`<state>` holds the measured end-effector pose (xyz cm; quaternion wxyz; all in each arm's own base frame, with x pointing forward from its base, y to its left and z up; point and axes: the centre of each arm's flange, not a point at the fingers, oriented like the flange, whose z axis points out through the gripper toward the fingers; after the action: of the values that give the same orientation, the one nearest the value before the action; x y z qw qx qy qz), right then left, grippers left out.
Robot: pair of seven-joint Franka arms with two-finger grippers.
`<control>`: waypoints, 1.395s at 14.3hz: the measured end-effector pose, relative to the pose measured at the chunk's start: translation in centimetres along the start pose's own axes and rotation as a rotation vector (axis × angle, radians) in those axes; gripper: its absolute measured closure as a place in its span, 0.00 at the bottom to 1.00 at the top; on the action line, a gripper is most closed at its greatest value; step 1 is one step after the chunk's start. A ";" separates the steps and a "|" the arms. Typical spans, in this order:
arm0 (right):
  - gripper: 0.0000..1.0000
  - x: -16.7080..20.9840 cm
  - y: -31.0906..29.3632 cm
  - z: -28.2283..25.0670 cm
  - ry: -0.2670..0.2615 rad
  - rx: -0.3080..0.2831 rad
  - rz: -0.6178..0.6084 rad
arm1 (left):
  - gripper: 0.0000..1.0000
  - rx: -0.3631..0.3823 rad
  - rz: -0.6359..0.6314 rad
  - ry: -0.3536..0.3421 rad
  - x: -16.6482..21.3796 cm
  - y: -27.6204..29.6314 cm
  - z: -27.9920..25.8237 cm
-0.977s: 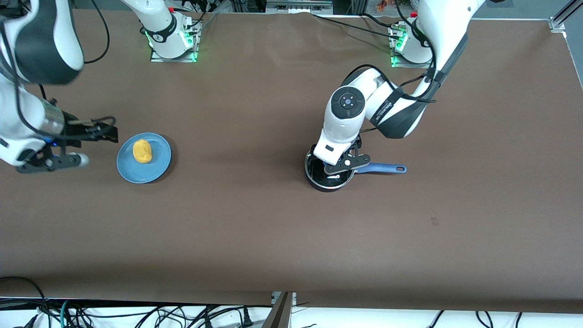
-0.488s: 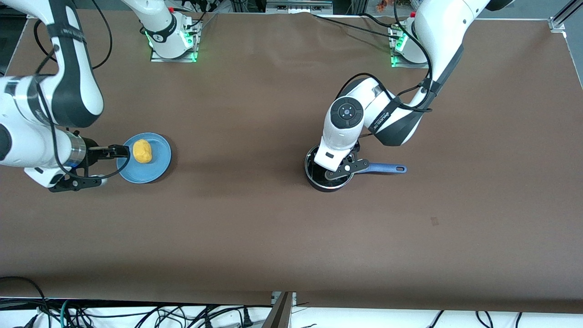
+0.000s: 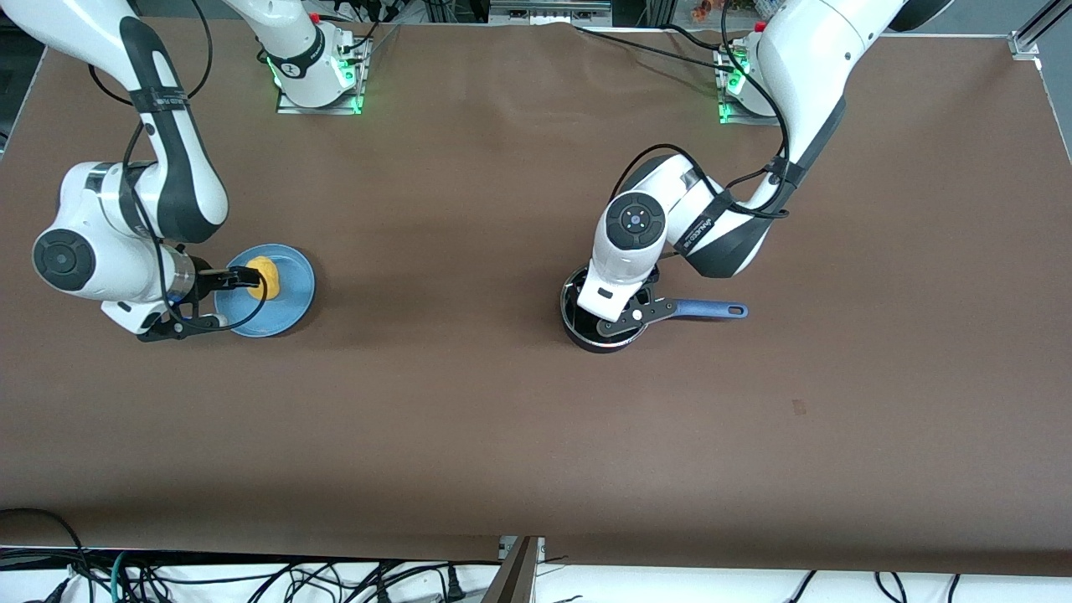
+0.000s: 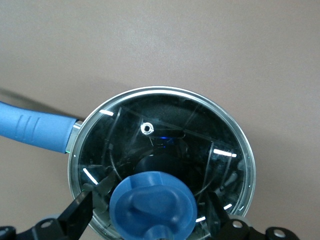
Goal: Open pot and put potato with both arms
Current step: 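Grasp the yellow potato on the blue plate with the right gripper, then lift the lid off with the left gripper while the right gripper carries the potato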
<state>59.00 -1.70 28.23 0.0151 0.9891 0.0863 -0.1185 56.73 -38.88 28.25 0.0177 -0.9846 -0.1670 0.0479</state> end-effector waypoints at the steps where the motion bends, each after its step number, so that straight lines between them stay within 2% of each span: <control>1: 0.00 -0.2 -0.1 0.9 0.006 -0.001 -0.001 | 0.02 0.000 -0.001 -0.001 0.0 0.0 0.1; 4: 0.00 -1.0 -0.4 4.0 0.015 -0.001 -0.004 | 0.06 0.002 -0.001 -0.004 0.0 0.0 0.3; 6: 0.00 -1.4 -0.6 5.7 0.018 0.000 -0.006 | 0.16 0.003 -0.002 -0.006 0.0 0.0 0.4; 7: 0.00 -1.5 -0.7 6.4 0.018 0.000 -0.006 | 0.16 0.003 -0.002 -0.006 0.1 0.0 0.5; 9: 0.00 -1.5 -0.7 7.4 0.020 -0.001 -0.007 | 0.30 -0.003 -0.001 -0.005 0.1 0.2 0.4; 10: 0.00 -1.5 -0.8 7.8 0.023 -0.001 -0.008 | 0.30 -0.003 -0.001 -0.004 0.1 0.2 0.4; 11: 0.00 -1.5 -0.8 8.2 0.025 -0.002 -0.008 | 0.35 -0.003 -0.002 -0.004 0.1 0.2 0.4; 14: 0.03 -1.5 -0.6 9.5 0.014 -0.001 -0.009 | 0.41 -0.011 -0.006 0.002 0.5 0.2 -0.1; 17: 0.34 -1.5 -0.5 9.8 0.009 -0.001 -0.012 | 0.42 -0.008 -0.017 0.006 1.1 0.1 -1.2; 18: 0.41 -1.6 -0.5 9.7 0.011 -0.001 -0.012 | 0.42 0.000 -0.020 0.003 1.4 -0.1 -1.6; 20: 0.41 -1.5 -0.5 9.5 0.014 -0.002 -0.012 | 0.42 0.023 -0.026 -0.004 2.1 -0.5 -3.0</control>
<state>55.30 -1.97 19.38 0.0145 0.9894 0.0926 -0.1113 58.87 -37.74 31.03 0.0294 -0.9821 -0.1791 0.0514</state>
